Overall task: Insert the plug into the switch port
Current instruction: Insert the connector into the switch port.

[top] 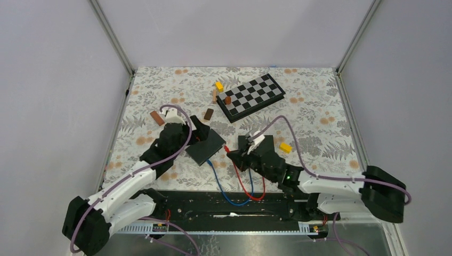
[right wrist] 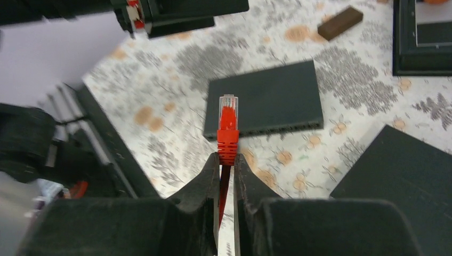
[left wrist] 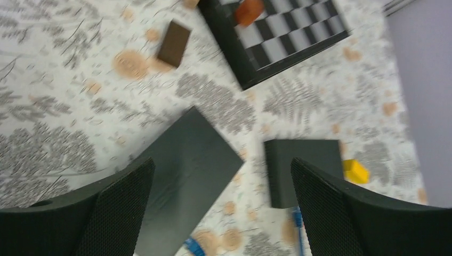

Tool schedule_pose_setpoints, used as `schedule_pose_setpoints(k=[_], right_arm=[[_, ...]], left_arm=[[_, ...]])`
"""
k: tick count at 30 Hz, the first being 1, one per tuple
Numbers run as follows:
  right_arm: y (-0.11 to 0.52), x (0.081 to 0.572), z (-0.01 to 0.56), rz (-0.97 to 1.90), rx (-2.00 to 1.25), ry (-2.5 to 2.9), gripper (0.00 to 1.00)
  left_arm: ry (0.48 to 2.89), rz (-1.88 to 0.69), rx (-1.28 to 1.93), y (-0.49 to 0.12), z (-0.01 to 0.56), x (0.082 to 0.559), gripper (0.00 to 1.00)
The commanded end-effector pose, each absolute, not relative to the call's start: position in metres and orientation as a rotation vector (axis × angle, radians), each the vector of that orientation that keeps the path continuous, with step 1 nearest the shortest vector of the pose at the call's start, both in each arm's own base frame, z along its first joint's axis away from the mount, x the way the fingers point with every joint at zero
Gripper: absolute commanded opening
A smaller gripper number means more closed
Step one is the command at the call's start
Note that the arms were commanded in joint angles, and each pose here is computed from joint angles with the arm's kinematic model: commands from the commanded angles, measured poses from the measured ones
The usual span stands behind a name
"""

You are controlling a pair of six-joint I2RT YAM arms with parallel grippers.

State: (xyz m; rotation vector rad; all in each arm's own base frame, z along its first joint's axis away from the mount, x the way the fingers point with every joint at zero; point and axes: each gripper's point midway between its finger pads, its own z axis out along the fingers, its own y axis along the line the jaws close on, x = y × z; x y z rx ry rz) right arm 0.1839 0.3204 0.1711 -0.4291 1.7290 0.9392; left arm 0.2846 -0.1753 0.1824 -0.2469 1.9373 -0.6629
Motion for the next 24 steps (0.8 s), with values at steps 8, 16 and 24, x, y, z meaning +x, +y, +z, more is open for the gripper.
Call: schedule_pose_setpoints(k=[8,16,24], right_arm=[[0.334,0.21,0.105,0.589,-0.61,1.784,0.0],[0.355,0.214,0.072,0.561,-0.713,1.798,0.0],[0.368,0.223,0.052,0.485,-0.834,1.756,0.0]], left_arm=[[2.171,-0.612,-0.237,-0.174,0.093,0.309,0.99],[2.105,-0.516,-0.107,-0.17,0.089,0.336,0.99],[2.163,-0.522,-0.062,-0.173,0.069,0.342,0.98]])
